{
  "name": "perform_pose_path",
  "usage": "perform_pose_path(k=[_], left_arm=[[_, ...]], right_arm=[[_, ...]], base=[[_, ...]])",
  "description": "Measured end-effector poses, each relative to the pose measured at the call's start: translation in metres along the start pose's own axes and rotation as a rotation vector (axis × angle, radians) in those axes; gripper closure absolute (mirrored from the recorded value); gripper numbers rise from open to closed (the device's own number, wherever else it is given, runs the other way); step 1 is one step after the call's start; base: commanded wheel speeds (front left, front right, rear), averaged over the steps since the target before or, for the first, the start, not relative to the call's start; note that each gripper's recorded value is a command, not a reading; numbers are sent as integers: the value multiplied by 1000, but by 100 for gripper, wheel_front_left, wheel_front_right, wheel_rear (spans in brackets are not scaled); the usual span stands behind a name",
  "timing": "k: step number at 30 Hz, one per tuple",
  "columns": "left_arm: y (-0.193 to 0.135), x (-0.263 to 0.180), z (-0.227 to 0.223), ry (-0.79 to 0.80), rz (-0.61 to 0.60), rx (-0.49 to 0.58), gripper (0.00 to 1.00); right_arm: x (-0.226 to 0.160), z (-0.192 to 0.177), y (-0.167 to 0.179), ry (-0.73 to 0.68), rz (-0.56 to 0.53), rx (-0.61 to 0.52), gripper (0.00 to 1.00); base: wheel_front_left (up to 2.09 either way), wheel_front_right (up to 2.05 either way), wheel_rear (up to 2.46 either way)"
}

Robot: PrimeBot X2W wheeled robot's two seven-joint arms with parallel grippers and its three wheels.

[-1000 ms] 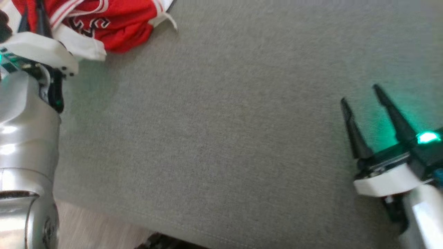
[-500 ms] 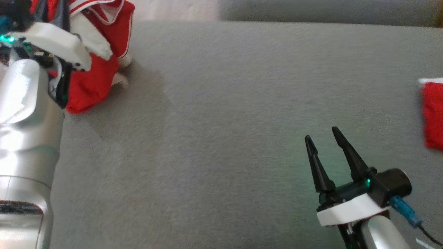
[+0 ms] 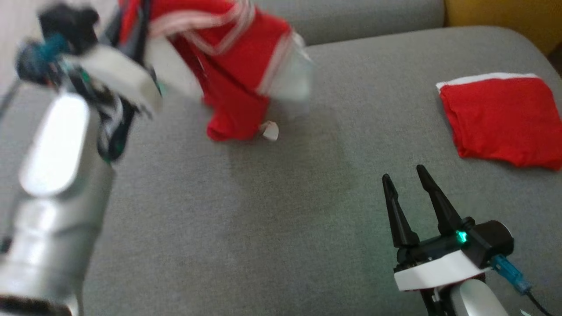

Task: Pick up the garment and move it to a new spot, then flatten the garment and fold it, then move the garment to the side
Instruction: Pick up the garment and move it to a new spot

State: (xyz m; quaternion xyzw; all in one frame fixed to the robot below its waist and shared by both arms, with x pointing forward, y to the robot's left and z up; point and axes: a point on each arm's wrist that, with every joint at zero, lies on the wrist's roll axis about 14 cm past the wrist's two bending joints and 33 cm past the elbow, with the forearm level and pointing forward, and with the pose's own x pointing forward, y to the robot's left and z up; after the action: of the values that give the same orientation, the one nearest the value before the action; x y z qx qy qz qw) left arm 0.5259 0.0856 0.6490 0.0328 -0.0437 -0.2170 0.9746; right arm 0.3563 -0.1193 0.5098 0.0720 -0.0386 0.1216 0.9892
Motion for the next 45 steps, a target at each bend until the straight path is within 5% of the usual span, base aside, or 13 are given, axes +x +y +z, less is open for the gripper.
perform_pose_path(k=[7,11,12,13,14,27,45], left_arm=[[-40,-36,-150,264,-19,-239,100],[-74,-51,-193,296,-40,-328,100],[-79,-51,-195,282,-40,-341,84],[-81,-52,-195,264,-34,-353,55],[-83,-52,-193,246,-21,-364,0],[-67,-145,-128,-3,210,-293,0],[-55,-246,-132,-8,389,-255,0]], right_arm=[[9,-14,-9,41,-26,12,0],[15,-27,-14,76,-32,15,0],[16,-30,-14,83,-32,15,0],[17,-32,-14,90,-31,17,0],[17,-34,-14,97,-31,18,0],[-9,-27,-3,84,-22,19,0],[-45,-26,-3,82,-43,34,0]], base=[[0,0,0],[0,0,0],[0,0,0],[0,0,0],[0,0,0],[0,0,0],[0,0,0]])
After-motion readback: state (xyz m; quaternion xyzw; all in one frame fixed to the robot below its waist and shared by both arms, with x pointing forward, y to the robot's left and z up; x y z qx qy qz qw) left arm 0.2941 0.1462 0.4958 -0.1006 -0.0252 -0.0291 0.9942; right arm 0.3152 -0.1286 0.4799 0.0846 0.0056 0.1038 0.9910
